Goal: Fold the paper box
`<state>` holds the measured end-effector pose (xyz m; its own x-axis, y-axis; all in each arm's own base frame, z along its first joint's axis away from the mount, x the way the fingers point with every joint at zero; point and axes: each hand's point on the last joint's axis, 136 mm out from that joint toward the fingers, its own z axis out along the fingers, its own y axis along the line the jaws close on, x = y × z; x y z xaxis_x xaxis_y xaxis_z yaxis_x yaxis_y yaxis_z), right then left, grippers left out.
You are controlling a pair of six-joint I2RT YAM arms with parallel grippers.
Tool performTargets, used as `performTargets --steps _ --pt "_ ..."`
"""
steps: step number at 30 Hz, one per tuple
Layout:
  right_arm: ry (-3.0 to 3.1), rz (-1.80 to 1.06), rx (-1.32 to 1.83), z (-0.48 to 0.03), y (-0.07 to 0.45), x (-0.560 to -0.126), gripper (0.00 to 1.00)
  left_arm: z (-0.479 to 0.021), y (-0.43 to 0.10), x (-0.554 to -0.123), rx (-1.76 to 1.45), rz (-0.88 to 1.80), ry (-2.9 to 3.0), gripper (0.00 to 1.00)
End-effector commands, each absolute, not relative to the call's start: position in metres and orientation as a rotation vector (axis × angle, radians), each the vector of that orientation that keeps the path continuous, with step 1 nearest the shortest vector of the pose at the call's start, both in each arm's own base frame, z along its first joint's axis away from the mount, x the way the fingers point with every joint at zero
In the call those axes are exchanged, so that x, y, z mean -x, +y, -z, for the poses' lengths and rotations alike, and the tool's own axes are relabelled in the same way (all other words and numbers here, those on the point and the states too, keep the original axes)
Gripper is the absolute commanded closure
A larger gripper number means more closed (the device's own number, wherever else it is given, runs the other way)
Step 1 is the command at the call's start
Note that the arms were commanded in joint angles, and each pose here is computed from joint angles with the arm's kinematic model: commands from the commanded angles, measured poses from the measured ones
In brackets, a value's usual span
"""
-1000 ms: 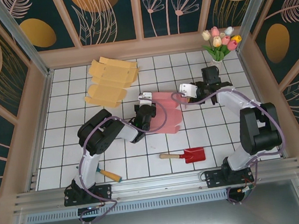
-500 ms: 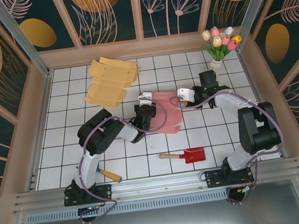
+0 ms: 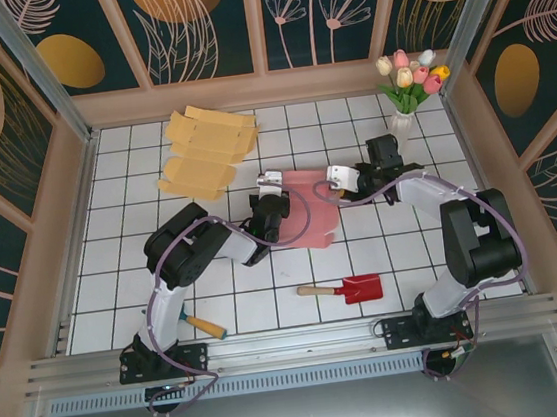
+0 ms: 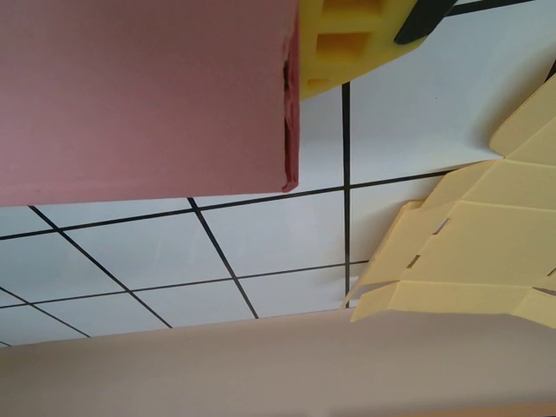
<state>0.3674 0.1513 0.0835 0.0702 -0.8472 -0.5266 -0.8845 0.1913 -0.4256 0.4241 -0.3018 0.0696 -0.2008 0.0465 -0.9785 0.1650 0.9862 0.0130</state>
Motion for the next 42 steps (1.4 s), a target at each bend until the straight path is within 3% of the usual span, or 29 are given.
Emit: performTargets --steps 1,6,9,13,42 --pt "1.706 -0.166 1.641 -0.084 0.172 -0.354 0.74 -0.047 -0.304 -0.42 -0.217 0.082 1.836 1.0" --pt "1.709 -0.183 1.624 -0.085 0.178 -0.353 0.73 -0.047 -0.304 -0.42 -0.216 0.081 1.835 1.0" --pt "1.73 -0.166 1.6 -0.081 0.181 -0.356 0.63 -0.047 -0.303 -0.419 -0.218 0.08 1.837 1.0" --pt "1.741 -0.177 1.597 -0.075 0.186 -0.355 0.62 -0.047 -0.303 -0.42 -0.218 0.08 1.838 1.0" --pt "1.815 -0.417 1.295 -0.093 0.212 -0.36 0.7 -0.047 -0.304 -0.42 -0.222 0.078 1.839 1.0"
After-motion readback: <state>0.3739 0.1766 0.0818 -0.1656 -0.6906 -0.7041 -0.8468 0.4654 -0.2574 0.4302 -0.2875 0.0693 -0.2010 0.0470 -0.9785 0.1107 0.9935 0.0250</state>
